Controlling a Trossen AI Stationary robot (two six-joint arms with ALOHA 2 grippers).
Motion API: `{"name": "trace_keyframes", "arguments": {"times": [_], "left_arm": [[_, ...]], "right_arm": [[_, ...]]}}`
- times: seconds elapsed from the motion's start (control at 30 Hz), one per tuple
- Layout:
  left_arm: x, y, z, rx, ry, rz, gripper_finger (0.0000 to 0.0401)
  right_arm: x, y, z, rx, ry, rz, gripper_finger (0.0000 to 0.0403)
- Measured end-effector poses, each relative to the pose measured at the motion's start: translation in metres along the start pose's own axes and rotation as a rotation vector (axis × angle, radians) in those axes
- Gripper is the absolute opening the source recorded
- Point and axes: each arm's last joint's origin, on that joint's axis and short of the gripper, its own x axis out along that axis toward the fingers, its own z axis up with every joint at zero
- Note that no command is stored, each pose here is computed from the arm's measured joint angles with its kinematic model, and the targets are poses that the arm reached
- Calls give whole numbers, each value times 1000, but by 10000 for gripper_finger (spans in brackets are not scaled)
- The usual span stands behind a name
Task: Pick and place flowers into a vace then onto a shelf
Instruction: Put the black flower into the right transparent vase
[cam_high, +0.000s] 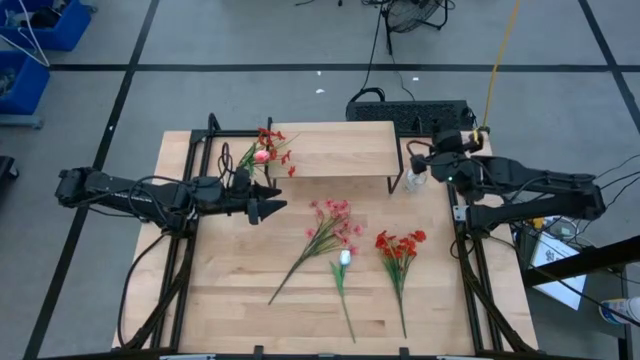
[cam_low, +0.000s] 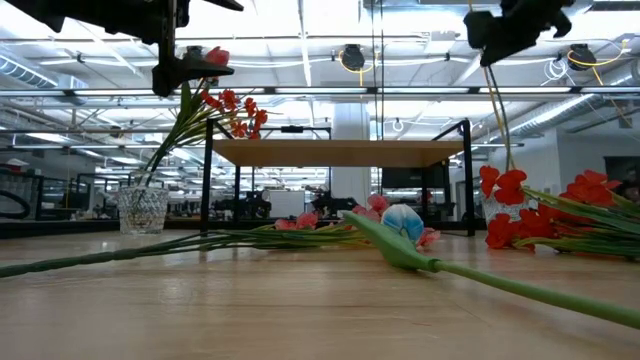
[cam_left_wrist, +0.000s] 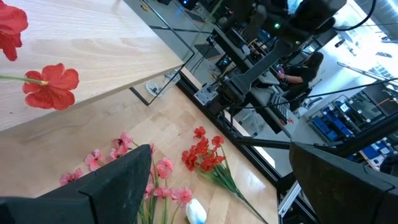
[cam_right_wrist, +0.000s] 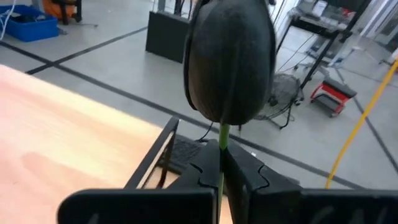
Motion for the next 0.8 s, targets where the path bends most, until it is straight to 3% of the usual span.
{"name": "trace_keyframes", "arguments": {"times": [0.2,0.47,0.8], "left_arm": [[0,0,0,-2,0,0,386],[0,0,0,-3,1,-1,386],[0,0,0,-13,2,-2,386]], "right_arm": [[15,6,-22,15,83,43,16],[25,9,-32,152,91,40,33],[24,10,-23,189,24,77,170]]}}
